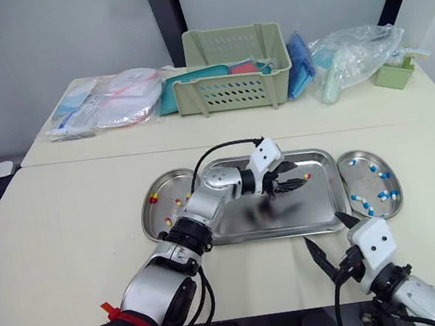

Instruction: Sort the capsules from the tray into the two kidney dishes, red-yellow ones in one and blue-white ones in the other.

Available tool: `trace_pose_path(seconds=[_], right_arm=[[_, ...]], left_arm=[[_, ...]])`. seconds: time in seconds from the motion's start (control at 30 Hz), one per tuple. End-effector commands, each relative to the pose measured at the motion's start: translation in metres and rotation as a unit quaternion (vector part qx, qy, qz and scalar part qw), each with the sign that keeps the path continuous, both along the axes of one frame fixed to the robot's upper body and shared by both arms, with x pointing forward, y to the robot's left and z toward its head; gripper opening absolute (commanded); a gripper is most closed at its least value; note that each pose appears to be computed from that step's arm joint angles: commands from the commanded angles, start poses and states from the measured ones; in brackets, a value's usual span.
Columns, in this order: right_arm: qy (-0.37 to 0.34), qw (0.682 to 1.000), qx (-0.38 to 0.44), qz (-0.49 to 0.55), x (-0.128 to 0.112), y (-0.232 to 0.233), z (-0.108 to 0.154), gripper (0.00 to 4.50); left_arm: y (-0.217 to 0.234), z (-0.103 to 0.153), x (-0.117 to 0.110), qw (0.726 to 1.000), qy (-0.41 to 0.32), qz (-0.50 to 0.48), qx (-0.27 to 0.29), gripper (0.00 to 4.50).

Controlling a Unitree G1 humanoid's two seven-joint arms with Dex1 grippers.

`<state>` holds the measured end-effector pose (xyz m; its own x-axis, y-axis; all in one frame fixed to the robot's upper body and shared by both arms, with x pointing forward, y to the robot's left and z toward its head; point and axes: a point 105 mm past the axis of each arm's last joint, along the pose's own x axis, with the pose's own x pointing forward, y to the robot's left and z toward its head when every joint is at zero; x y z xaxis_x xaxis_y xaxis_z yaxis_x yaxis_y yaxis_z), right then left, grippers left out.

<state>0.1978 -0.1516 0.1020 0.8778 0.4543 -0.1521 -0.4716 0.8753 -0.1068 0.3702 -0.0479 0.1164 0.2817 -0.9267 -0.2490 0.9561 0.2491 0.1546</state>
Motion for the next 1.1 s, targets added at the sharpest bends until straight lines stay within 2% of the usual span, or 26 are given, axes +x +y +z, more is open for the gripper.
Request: trace_pose_path(seconds=[0.03,0.43,0.57,0.7,0.87,0.97,1.1], right_arm=[[-0.039,0.999,0.002,-0.013,0.002,-0.001,0.016,4.5],[-0.038,0.999,0.001,-0.027,0.002,-0.004,0.016,4.5],[-0.041,0.999,0.001,-0.03,-0.001,-0.005,0.02,4.5],[-0.032,0.999,-0.016,-0.013,-0.009,-0.022,0.025,4.5],[-0.004,0.997,-0.07,0.013,-0.014,-0.063,0.032,4.5],[0.02,0.994,-0.102,0.024,-0.015,-0.096,0.037,4.5],[0.047,0.99,-0.13,0.032,-0.013,-0.127,0.047,4.5]], left_arm=[[-0.009,0.01,0.0,1.0,-0.024,-0.008,-0.001,2.51],[-0.015,0.007,0.003,1.0,-0.018,0.002,0.002,2.51],[-0.004,0.019,0.004,0.999,-0.028,-0.003,-0.021,2.51],[0.05,0.043,-0.004,0.998,-0.041,-0.006,-0.053,2.51],[0.137,0.057,-0.04,0.997,-0.027,0.047,-0.048,2.51],[0.188,0.055,-0.061,0.992,-0.009,0.121,-0.037,2.51],[0.256,0.042,-0.086,0.972,0.017,0.236,-0.014,2.51]])
